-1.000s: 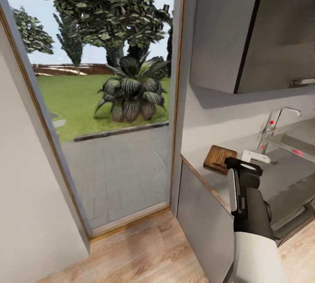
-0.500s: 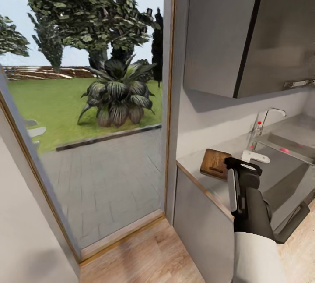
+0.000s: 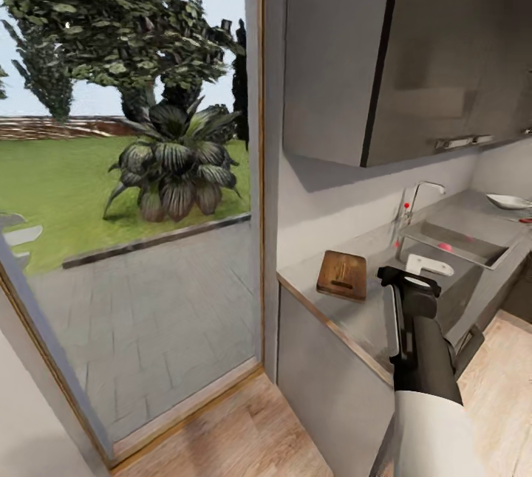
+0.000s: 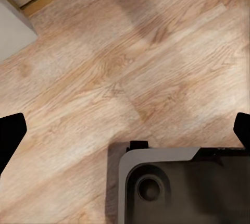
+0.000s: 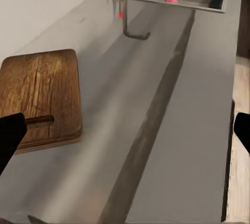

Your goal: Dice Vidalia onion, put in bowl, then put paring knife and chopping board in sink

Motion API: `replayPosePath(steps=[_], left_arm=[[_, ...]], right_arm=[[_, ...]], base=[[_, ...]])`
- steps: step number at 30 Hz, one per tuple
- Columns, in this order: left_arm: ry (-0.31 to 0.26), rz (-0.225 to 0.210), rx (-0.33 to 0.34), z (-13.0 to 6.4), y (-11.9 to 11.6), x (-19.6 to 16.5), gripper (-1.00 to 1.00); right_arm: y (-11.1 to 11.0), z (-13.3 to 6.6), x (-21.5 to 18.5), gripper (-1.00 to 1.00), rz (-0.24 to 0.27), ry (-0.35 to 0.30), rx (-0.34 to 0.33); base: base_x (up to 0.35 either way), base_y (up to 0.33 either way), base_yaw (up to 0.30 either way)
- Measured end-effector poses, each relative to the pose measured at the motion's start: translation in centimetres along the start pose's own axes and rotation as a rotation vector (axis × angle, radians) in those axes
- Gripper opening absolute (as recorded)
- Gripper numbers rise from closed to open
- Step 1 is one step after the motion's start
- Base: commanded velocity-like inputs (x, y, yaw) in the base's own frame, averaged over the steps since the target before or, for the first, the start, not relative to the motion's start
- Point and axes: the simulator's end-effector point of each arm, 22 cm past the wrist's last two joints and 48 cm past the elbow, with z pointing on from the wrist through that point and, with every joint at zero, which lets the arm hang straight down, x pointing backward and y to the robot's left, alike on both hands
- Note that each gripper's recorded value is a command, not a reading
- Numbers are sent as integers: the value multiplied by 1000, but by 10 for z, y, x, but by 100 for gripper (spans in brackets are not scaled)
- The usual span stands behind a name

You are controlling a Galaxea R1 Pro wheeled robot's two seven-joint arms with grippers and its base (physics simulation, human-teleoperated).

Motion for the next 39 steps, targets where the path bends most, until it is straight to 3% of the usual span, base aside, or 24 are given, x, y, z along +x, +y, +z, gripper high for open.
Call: replayPosePath(steps=[8,12,18,20,23,39], left_arm=[[-9,0,0,0,0,-4,100],[-14,0,0,0,0,-5,100],[-15,0,2,0,-1,-6,100],[-16,-1,5,0,-4,-6,100],[-16,-3,7,0,-6,-6,100],[-8,-3,8,0,-6,-3,100]], right_arm=[[4,-1,3,100,-9,9,-9],[20,-7,-2,100,-38,-9,-42],[70,-23,-6,100,-101,-37,-181],[89,-28,-4,100,-114,-36,-258],[96,-30,-3,100,-120,-33,-286],[101,-25,12,100,-136,-2,-296]], base=[[0,0,-211],[0,0,-150],[0,0,-36],[0,0,-5],[0,0,-1],[0,0,0]])
